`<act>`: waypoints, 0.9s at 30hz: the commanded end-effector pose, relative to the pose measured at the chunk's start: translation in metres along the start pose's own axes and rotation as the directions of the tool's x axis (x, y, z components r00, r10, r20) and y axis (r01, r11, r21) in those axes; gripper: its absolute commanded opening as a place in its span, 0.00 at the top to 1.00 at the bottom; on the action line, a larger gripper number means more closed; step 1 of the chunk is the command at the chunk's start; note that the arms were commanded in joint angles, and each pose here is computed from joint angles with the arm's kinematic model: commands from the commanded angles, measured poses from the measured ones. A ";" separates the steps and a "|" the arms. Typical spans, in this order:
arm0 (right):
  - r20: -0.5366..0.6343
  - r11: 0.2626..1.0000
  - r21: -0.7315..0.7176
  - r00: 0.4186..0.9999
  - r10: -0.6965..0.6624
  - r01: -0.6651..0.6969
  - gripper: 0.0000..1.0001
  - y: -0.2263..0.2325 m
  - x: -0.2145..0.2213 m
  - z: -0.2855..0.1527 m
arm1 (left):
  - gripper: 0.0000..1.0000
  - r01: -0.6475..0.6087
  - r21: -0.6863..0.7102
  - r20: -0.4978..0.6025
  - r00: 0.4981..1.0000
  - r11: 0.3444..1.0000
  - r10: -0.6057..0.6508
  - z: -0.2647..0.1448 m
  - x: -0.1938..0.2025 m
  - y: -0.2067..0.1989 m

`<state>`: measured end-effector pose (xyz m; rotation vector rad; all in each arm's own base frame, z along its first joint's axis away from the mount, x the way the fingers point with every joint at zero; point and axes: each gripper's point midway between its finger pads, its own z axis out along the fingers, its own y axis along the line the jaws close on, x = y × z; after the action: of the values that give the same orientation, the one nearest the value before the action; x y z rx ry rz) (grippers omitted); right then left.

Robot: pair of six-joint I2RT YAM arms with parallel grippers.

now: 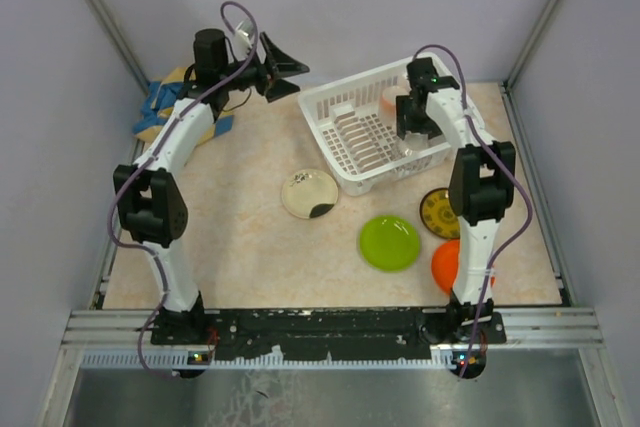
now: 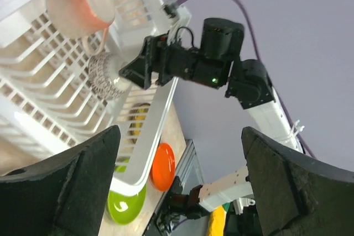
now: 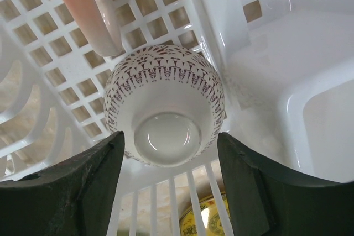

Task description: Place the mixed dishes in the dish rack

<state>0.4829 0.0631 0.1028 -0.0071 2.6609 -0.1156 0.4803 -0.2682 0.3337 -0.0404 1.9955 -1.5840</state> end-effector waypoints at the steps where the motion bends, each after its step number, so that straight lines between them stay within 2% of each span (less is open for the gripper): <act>1: 0.180 0.999 -0.033 0.983 0.042 -0.037 0.32 -0.002 -0.040 -0.060 | 0.06 -0.070 -0.086 0.069 0.995 0.994 0.076 -0.035 -0.004 0.005; 4: 0.243 0.997 -0.059 0.968 0.063 -0.050 0.31 -0.002 -0.055 -0.090 | 0.10 -0.049 -0.237 0.091 0.993 0.970 0.072 -0.065 0.012 0.038; 6: 0.280 0.995 -0.079 0.957 0.076 -0.056 0.30 -0.002 -0.063 -0.109 | 0.12 -0.022 -0.358 0.063 0.997 0.933 0.048 -0.082 0.036 0.068; 10: 0.352 0.990 -0.129 0.931 0.099 -0.057 0.28 0.000 -0.075 -0.145 | 0.16 0.026 -0.498 0.002 1.000 0.867 -0.029 -0.104 0.087 0.120; 13: 0.385 0.979 -0.195 0.915 0.125 -0.052 0.27 0.007 -0.077 -0.167 | 0.26 0.052 -0.558 -0.046 0.995 0.828 -0.094 -0.111 0.120 0.152; 17: 0.414 0.963 -0.267 0.896 0.158 -0.047 0.26 0.015 -0.072 -0.189 | 0.27 0.042 -0.624 -0.113 0.983 0.780 -0.144 -0.112 0.158 0.196; 27: 0.434 0.957 -0.288 0.886 0.161 -0.032 0.24 0.012 -0.050 -0.208 | 0.31 -0.004 -0.644 -0.217 0.960 0.765 -0.177 -0.087 0.202 0.242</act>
<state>0.4401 0.0909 0.2817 0.0199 2.2636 0.2276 0.3488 -0.1869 0.0563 -0.2797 2.7153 -0.9189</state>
